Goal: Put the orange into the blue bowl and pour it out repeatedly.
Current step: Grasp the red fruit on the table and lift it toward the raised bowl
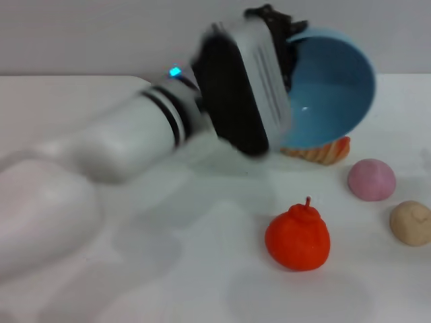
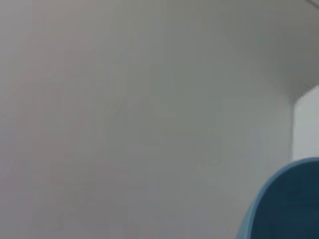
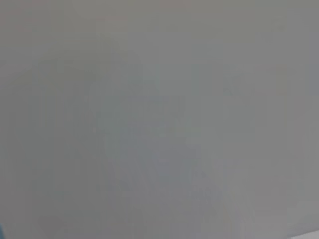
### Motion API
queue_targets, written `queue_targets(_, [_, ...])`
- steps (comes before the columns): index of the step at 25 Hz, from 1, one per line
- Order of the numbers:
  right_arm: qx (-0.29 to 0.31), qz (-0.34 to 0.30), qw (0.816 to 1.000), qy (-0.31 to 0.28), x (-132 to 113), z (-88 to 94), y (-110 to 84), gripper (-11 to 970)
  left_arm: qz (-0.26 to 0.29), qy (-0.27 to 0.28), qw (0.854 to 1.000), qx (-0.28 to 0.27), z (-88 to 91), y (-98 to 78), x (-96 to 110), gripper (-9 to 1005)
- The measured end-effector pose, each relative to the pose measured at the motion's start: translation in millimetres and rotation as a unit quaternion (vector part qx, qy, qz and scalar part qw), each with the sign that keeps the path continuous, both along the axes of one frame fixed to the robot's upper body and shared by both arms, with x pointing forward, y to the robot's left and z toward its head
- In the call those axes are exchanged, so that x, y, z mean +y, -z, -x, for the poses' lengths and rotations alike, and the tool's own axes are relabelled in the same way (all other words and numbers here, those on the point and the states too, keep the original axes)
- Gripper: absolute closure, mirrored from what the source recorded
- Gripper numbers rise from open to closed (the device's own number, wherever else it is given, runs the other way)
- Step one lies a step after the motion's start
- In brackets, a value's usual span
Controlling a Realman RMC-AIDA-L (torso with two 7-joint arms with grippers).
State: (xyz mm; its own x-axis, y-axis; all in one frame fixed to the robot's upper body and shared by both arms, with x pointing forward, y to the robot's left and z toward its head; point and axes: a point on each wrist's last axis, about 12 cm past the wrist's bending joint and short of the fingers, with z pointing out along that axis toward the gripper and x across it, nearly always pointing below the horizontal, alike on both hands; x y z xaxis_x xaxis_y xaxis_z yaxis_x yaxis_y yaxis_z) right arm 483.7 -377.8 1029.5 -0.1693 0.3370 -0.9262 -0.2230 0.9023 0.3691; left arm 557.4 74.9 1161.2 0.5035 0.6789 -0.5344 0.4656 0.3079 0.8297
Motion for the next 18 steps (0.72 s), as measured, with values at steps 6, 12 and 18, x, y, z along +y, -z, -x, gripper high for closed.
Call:
queue_targets(6, [0.067,-0.026,0.995,-0.069,-7,-16.5,-22.1,141,0.006,-0.064,0.96,0.273,-50.1,-12.0,29,997])
queue_targets(12, [0.161,0.008,0.978,-0.13,-6,-37.5,-43.8,141,0.024,-0.116,0.913,0.39,-71.5,-17.2,45,996])
queue_targets(18, [0.22,0.064,0.942,-0.244,19,-56.7,-65.6,142,0.096,-0.139,0.88,0.445,-81.8,-29.6,62,996])
